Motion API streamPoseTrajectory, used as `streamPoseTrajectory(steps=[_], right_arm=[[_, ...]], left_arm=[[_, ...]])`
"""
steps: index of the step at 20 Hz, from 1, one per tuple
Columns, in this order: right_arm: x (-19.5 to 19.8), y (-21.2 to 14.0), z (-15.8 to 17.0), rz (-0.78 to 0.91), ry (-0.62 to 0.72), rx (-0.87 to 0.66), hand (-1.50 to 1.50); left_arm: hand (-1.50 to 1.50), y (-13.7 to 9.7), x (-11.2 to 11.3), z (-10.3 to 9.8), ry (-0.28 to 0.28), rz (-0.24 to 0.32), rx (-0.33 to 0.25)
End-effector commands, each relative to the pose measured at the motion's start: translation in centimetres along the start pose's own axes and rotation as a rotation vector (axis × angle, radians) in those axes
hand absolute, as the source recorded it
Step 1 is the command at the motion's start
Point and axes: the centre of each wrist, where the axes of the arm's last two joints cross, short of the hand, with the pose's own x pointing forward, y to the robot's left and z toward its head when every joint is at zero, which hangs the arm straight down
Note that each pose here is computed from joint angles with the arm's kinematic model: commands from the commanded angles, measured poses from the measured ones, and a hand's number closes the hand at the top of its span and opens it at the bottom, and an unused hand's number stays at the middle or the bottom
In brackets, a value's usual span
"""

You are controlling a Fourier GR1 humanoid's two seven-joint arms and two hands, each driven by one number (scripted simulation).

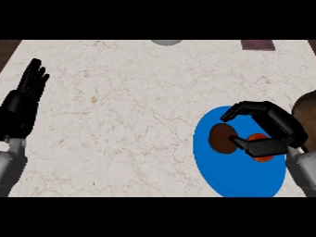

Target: Pick the cupcake from the plate and place it in the pan

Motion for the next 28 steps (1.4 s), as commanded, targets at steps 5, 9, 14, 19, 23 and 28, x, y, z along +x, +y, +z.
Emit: streamPoseTrajectory(steps=[5, 9, 14, 19, 23, 28], right_arm=[[2.6, -9.3, 4.3, 0.343, -0.222, 0.027, -1.5], [7.1, -13.7, 5.3, 0.465, -0.178, 0.132, -1.5], [11.8, -13.3, 2.5, 0.706, -0.057, 0.296, -1.5], [14.4, -13.5, -1.2, 0.73, -0.048, 0.314, -1.5], [14.4, -9.7, -3.9, 0.799, -0.124, 0.316, -1.5], [13.4, -9.1, -5.2, 0.737, -0.065, 0.411, -1.5]], left_arm=[[0.0, -3.1, -1.0, 0.8, 0.048, 0.05, -0.046], [0.0, -3.1, -0.5, 0.7, 0.044, 0.04, -0.038], [0.0, -3.7, -0.9, 0.8, 0.059, 0.04, -0.032], [0.0, -1.8, -1.7, 1.1, 0.044, 0.032, -0.015], [0.0, -2.9, -2.1, 1.5, 0.065, 0.036, -0.036], [0.0, -3.3, -0.1, 0.3, 0.055, 0.05, -0.024]])
